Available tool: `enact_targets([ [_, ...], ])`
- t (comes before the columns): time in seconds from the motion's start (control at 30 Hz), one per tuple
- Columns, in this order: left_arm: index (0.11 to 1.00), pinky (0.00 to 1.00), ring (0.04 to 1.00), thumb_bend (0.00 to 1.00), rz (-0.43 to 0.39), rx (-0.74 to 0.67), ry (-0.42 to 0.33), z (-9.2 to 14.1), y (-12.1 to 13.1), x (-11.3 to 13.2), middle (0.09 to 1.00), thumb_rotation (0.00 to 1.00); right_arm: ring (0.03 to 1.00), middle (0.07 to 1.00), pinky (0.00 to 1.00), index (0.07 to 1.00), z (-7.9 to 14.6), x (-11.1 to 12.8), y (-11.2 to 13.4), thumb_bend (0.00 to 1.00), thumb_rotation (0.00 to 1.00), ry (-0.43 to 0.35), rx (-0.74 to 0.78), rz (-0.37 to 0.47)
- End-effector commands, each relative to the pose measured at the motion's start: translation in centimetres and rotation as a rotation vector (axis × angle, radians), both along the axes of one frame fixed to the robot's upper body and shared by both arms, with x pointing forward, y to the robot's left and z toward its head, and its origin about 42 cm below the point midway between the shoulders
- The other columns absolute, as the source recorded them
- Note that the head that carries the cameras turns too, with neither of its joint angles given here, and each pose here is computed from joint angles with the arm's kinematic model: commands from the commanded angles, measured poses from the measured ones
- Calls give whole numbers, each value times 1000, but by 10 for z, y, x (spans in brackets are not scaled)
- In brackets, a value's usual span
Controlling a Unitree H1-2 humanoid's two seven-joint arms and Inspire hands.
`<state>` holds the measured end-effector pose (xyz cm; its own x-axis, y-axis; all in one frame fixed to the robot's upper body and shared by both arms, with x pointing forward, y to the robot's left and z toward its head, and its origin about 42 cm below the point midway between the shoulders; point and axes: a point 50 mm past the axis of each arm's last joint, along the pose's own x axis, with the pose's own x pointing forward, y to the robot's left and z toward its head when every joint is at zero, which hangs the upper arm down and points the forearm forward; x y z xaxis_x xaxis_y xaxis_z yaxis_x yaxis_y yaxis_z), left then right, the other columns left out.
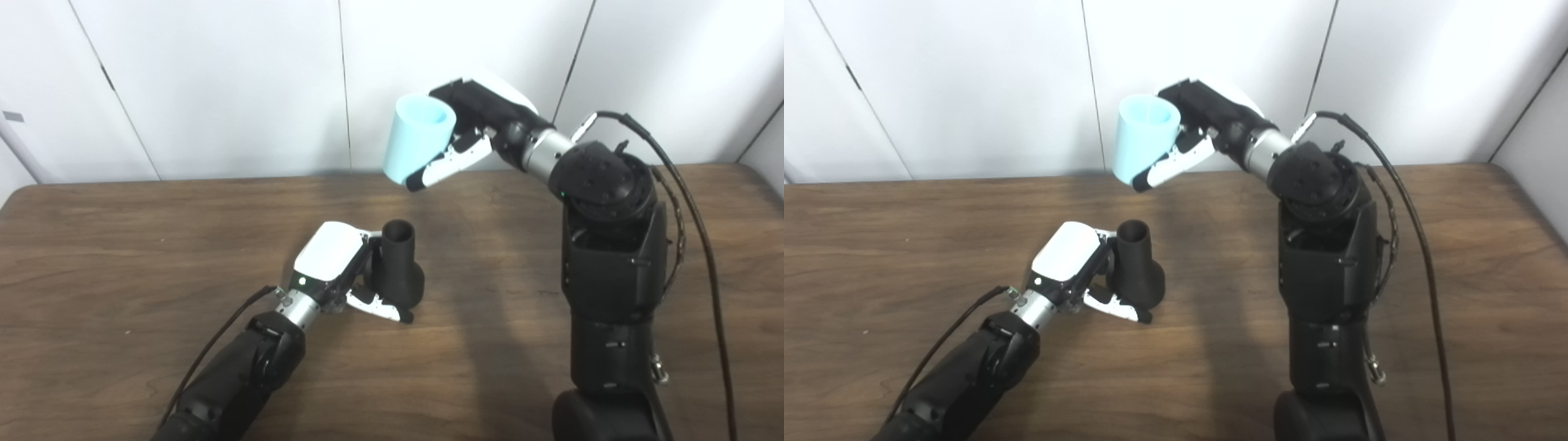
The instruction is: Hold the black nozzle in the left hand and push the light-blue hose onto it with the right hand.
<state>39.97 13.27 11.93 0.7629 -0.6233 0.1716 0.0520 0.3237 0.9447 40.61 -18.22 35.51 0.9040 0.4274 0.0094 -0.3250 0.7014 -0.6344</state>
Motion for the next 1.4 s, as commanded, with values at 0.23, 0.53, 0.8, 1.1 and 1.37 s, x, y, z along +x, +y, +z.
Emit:
enact_targets([
  [0.23, 492, 292, 368, 522, -39, 135, 268, -74, 1, -50, 403, 0, 515, 539, 426, 464, 10, -10, 8, 522, 0, -20, -62, -9],
  [0.53, 497, 310, 395, 523, -38, 133, 277, -74, 0, -50, 413, 0, 426, 485, 353, 477, -7, -9, 9, 531, 0, 35, -44, 1],
  [0.8, 496, 297, 389, 523, -41, 150, 277, -72, -1, -48, 411, 0, 370, 452, 290, 479, -18, -7, 10, 533, 0, 62, -63, 5],
  [1.1, 493, 291, 372, 522, -40, 140, 272, -72, -1, -49, 402, 0, 406, 466, 356, 484, -30, -8, 13, 531, 0, 85, -44, 35],
  [1.37, 496, 298, 388, 523, -40, 134, 268, -72, -1, -49, 411, 0, 432, 475, 353, 495, -34, -4, 12, 521, 0, 84, -55, 40],
])
